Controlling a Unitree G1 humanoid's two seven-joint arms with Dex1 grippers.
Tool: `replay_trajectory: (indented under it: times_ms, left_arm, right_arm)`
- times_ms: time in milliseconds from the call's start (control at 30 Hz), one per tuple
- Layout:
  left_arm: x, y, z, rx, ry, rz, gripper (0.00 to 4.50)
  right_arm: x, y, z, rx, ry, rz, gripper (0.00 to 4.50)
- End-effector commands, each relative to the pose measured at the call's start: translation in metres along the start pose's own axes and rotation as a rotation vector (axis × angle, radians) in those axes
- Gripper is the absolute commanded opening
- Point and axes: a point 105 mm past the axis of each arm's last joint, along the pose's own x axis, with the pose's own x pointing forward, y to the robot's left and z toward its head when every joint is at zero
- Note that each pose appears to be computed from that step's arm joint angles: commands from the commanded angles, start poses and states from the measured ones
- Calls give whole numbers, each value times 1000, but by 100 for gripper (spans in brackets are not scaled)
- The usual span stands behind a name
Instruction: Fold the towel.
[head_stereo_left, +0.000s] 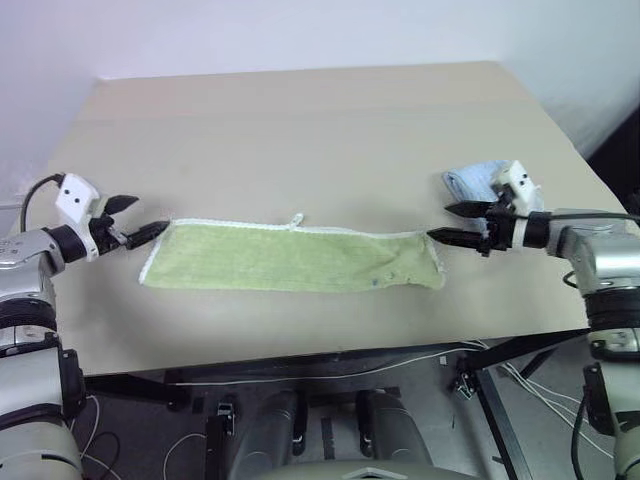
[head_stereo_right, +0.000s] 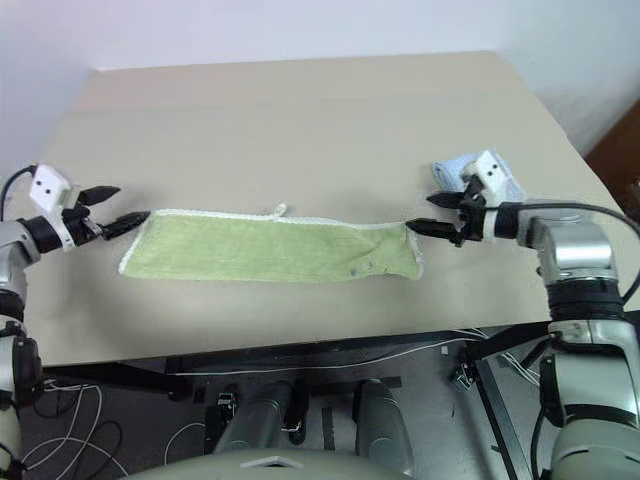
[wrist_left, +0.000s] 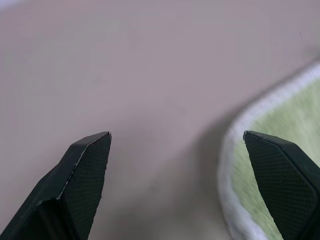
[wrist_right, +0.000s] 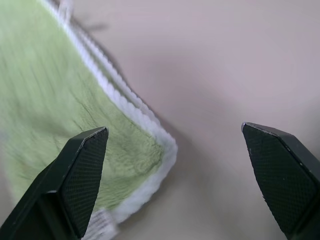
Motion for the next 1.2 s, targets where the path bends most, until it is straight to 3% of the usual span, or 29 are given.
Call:
replay_trajectory:
  times_ms: [33,233,367,600,767,900,1200]
  left_arm:
    - [3,1,44,21,-180,-16,448]
    - [18,-58,69,-3,-290,-285,448]
    - [30,-97,76,-27,-321,-408,448]
    - [51,-129,64,-66,-290,-478,448]
    - [64,-152,55,-54,-262,-530,448]
    - [73,-167,57,-76,-279,-537,448]
    - [71,-187,46,-111,-275,-493,448]
  right_arm:
    - [-17,17,9,144,-41,41,450]
    - [-42,54,3,575,-107,181,450]
    - [-49,78,-23,690,-94,275,450]
    - [-32,122,-57,852,-54,398,450]
    - [-2,131,-63,998,-94,322,450]
    - [23,113,-74,1102,-132,95,450]
    - [25,92,-57,1142,-257,-62,450]
